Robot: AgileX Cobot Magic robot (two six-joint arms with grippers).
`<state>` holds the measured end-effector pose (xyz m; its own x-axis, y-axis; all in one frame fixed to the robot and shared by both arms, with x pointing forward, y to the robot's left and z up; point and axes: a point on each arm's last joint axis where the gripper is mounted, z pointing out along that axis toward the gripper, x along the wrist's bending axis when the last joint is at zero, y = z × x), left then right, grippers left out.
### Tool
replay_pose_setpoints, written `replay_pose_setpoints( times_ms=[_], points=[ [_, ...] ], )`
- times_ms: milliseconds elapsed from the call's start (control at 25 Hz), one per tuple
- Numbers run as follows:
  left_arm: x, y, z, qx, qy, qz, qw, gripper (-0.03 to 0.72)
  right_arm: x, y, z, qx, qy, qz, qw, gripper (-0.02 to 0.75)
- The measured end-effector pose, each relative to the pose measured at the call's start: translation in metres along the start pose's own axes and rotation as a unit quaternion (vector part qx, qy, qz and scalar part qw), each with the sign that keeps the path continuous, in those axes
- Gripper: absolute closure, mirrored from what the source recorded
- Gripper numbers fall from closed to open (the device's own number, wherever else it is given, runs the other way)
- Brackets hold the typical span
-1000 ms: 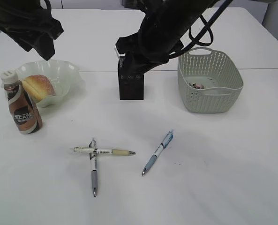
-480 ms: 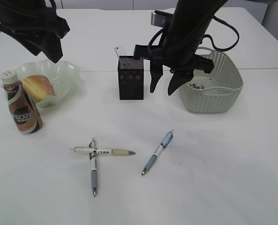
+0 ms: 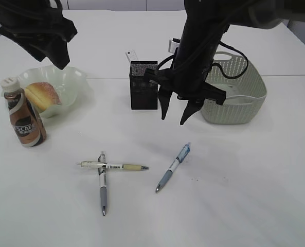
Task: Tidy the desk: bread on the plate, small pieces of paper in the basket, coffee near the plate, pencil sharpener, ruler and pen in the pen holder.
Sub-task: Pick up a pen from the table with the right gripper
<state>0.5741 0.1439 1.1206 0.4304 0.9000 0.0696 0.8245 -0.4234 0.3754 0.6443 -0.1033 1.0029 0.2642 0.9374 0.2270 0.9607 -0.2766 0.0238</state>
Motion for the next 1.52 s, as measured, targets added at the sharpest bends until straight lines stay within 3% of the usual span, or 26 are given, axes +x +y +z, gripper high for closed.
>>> replay_pose_setpoints(
  times_ms=[160, 520, 920, 1520],
  points=[
    [0.000, 0.000, 0.000, 0.000, -0.001, 0.000, 1.000, 0.339, -0.001, 0.001, 0.005, 0.000, -0.008, 0.015, 1.000, 0.423],
    [-0.010, 0.000, 0.000, 0.000, -0.054, -0.019, 0.998, 0.351, -0.006, 0.005, 0.011, -0.012, -0.033, 0.029, 0.999, 0.422],
    [-0.010, 0.000, 0.000, 0.001, -0.055, -0.019, 0.998, 0.356, -0.010, 0.010, 0.042, 0.002, -0.062, 0.111, 0.992, 0.374],
    [-0.010, 0.000, 0.000, 0.001, -0.055, -0.016, 0.998, 0.356, 0.001, -0.004, 0.074, 0.018, -0.092, 0.087, 0.992, 0.373]
  ],
)
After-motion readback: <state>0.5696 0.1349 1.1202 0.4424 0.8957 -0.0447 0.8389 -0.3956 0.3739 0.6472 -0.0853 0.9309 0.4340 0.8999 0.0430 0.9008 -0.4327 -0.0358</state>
